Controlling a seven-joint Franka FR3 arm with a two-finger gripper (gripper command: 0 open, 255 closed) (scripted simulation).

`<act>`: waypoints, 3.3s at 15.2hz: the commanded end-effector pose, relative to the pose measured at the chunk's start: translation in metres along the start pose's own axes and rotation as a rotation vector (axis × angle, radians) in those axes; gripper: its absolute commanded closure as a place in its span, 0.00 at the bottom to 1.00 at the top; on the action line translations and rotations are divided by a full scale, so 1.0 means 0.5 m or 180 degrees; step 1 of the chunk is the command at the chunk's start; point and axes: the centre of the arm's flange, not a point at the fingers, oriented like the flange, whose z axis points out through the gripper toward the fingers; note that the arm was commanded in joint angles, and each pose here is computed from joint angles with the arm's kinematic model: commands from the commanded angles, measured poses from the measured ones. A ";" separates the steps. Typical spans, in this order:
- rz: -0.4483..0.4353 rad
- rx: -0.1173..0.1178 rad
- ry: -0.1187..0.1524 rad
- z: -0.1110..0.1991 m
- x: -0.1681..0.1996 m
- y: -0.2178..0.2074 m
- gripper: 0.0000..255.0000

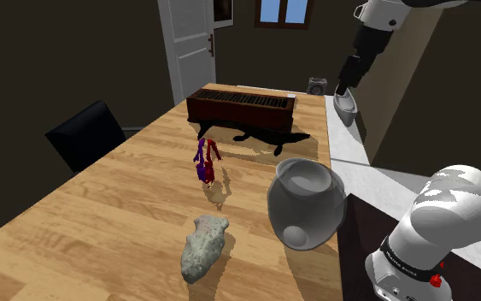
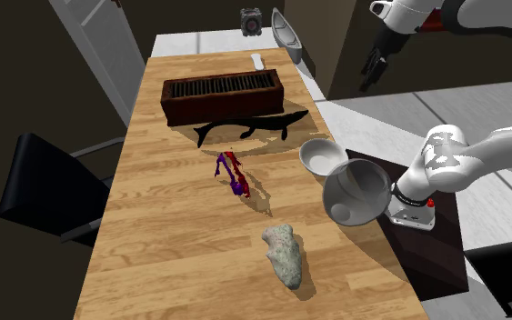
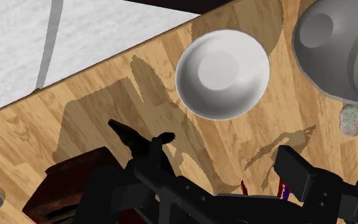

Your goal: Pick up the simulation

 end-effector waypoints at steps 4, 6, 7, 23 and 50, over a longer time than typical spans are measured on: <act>-0.0013 -0.0005 0.0001 0.048 0.043 -0.047 0.00; -0.0022 -0.0009 0.0001 0.080 0.071 -0.078 0.00; -0.0026 -0.0011 0.0001 0.096 0.085 -0.093 0.00; -0.0096 -0.0039 0.0005 0.355 0.309 -0.343 0.00; -0.0168 -0.0067 0.0008 0.699 0.519 -0.602 1.00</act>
